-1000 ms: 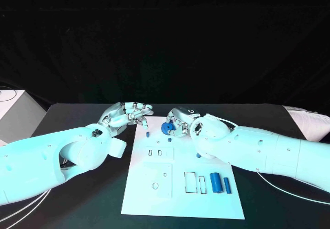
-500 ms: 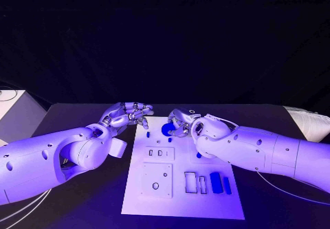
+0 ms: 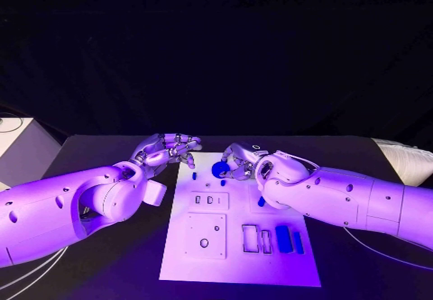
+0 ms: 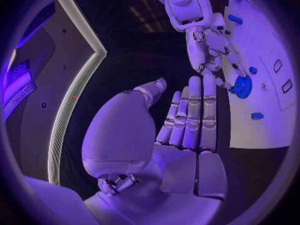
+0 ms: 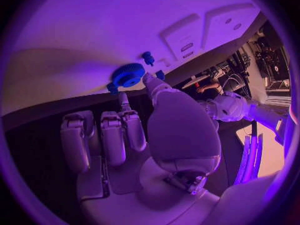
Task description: Assemble the parts on the task board
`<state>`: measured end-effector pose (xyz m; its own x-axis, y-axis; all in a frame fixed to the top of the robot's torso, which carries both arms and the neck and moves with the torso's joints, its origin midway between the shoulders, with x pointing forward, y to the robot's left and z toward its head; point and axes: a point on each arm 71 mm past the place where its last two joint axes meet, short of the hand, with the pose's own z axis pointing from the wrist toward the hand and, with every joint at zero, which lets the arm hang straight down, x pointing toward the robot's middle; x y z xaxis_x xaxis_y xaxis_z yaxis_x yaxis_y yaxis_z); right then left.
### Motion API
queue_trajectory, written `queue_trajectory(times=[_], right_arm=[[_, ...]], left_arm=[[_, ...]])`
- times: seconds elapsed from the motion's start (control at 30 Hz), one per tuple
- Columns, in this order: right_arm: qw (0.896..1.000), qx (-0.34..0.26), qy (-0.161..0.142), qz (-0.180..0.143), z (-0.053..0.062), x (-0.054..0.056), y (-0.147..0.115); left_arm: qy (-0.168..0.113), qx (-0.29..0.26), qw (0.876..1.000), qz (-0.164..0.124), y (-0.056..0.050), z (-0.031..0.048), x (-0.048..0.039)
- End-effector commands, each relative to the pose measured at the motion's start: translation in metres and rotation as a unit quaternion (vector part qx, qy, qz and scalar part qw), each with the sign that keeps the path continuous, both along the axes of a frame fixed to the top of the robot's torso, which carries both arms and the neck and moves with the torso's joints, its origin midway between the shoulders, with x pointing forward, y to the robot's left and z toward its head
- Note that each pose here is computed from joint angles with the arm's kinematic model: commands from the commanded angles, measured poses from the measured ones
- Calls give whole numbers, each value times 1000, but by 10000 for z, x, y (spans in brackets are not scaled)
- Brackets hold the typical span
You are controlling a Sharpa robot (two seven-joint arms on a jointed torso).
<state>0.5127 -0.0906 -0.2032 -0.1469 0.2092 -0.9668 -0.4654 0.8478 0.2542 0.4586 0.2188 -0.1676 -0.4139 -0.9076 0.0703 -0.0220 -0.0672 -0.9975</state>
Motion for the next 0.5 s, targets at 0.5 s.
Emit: queue_trajectory(times=[0.5], right_arm=[[982, 185, 10, -25, 378, -127, -988]], left_arm=[[-4, -5, 1000, -6, 25, 8, 10]])
